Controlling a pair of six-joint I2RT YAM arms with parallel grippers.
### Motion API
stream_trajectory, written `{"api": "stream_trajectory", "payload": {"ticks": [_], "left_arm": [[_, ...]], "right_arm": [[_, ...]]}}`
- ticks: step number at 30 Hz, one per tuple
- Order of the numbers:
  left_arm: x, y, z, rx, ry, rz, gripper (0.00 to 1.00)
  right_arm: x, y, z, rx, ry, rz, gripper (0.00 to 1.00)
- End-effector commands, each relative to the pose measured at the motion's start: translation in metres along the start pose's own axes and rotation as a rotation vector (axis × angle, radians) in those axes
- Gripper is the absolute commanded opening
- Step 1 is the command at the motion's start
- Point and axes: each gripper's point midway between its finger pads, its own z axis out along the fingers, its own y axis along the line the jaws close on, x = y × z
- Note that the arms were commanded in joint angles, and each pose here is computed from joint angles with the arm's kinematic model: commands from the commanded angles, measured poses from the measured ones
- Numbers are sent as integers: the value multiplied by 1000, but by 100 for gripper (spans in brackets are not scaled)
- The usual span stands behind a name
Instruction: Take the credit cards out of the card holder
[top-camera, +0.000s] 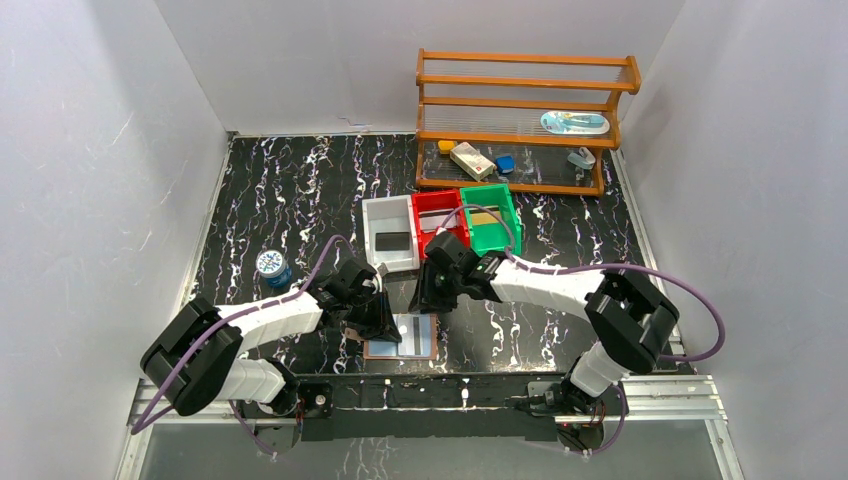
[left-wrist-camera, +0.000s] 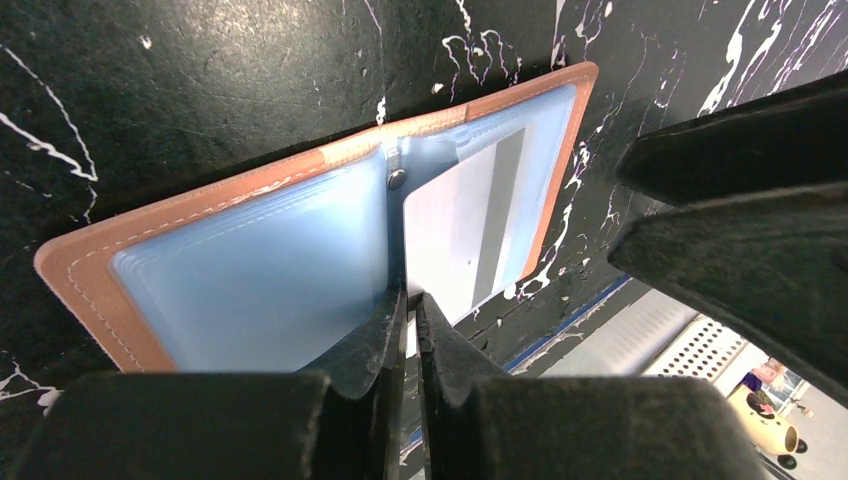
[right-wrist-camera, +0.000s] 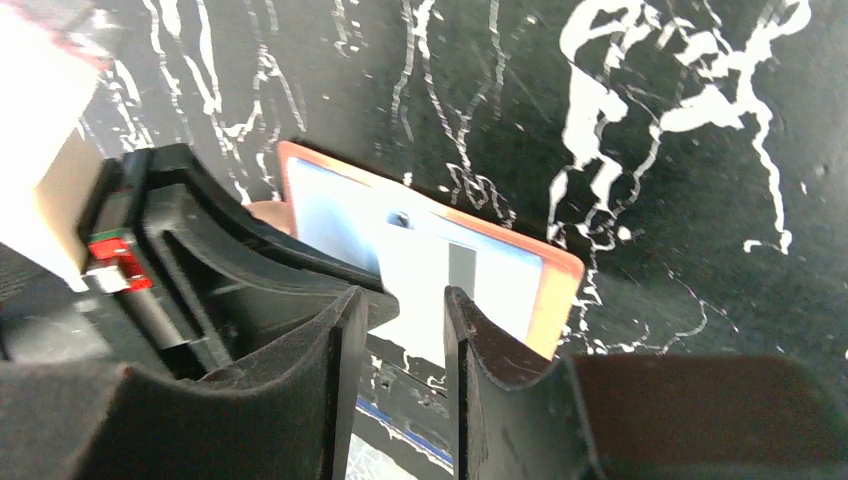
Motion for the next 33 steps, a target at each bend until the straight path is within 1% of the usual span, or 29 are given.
{"api": "stream_trajectory", "payload": {"ticks": [1, 3, 7, 8, 10, 11, 12, 13, 15, 16, 18, 19, 23, 33], "left_arm": [[-2, 1, -4, -27, -9, 12, 5], [-2, 0, -4, -26, -7, 12, 5], [-2, -1, -5, -21, -5, 16, 6], [-2, -2, -6, -21, -2, 20, 6], [-3, -3, -6, -17, -4, 20, 10], [-4, -6, -6, -4, -6, 20, 14], [-5, -9, -5, 10, -9, 15, 21], [-5, -11, -5, 19, -7, 11, 25], [-5, -15, -3, 41, -4, -2, 27], [-5, -17, -3, 57, -14, -16, 26], [-6, -17, -3, 60, -23, -16, 18], [-7, -16, -4, 56, -27, -17, 12], [-8, -9, -8, 13, -48, -12, 1], [-14, 7, -24, -99, -104, 23, 0]], "right_arm": [[0, 12, -6, -40, -14, -56, 43], [6, 14, -1, -74, 3, -30, 43], [23, -7, 11, -31, 47, 46, 44], [32, -15, 18, -49, 68, 77, 44], [41, -24, 24, -70, 112, 119, 43], [40, -31, 26, -30, 104, 129, 41], [40, -37, 26, 3, 105, 134, 40], [40, -41, 27, 26, 102, 139, 39], [41, -47, 27, 51, 101, 147, 38], [42, -47, 28, 52, 103, 150, 37], [42, -47, 28, 52, 103, 149, 37], [42, -48, 28, 55, 103, 149, 37], [40, -51, 27, 73, 94, 153, 37], [34, -57, 25, 100, 60, 151, 38]]}}
